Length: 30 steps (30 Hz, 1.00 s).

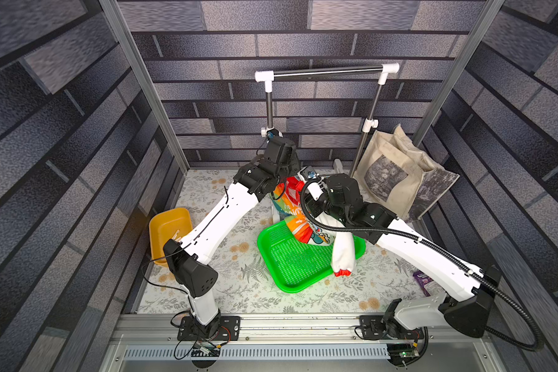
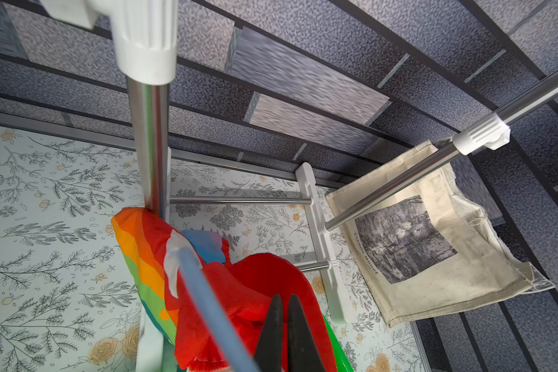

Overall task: Remove the clothespins securing jackets to the hanger
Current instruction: Remove the clothespin from the hanger.

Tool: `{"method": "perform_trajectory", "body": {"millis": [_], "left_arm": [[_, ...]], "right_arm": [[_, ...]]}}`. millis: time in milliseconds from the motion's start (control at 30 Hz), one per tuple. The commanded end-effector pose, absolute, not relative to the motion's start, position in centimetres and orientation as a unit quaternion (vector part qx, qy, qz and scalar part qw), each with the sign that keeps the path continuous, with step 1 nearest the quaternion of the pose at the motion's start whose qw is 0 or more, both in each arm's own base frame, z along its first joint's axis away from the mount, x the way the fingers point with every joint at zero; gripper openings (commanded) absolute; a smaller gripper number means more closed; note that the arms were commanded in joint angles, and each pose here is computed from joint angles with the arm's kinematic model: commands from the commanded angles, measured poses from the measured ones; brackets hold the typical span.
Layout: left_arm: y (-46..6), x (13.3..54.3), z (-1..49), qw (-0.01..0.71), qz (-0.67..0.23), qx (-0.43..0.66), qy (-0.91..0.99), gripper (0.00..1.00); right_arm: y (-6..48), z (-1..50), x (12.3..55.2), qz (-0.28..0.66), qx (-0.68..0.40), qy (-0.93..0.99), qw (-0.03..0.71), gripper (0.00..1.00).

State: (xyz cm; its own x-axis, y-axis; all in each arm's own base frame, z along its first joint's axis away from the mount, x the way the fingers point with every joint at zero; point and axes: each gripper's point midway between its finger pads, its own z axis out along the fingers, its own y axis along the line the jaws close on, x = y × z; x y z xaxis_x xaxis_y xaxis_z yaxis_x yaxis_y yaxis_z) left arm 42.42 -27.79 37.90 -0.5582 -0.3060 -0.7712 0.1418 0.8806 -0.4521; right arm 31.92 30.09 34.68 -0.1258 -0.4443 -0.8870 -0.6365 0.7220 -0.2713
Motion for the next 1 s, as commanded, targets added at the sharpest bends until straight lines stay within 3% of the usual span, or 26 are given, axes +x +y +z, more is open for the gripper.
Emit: {"method": "perform_trajectory", "body": {"millis": [0, 167, 633, 767, 967], "left_arm": [[-28.0, 42.2, 38.7, 0.464, -0.268, -0.055, 0.843, 0.00], [-27.8, 42.3, 38.3, 0.460, -0.261, -0.057, 0.847, 0.00], [-24.2, 42.0, 39.6, 0.482, -0.229, -0.070, 0.843, 0.00], [-22.7, 39.3, 44.9, 0.523, -0.243, -0.029, 0.817, 0.00], [-19.3, 32.1, 56.0, 0.636, -0.289, 0.024, 0.715, 0.00]], "right_arm": [[30.1, 37.0, 32.6, 0.092, -0.345, 0.733, 0.580, 0.33], [30.1, 37.3, 32.6, 0.095, -0.339, 0.731, 0.585, 0.19], [22.4, 43.3, 31.3, 0.097, -0.234, 0.728, 0.637, 0.20], [19.6, 40.7, 31.2, 0.083, -0.207, 0.767, 0.601, 0.20], [18.0, 31.3, 29.7, 0.086, -0.187, 0.848, 0.488, 0.20]]}}
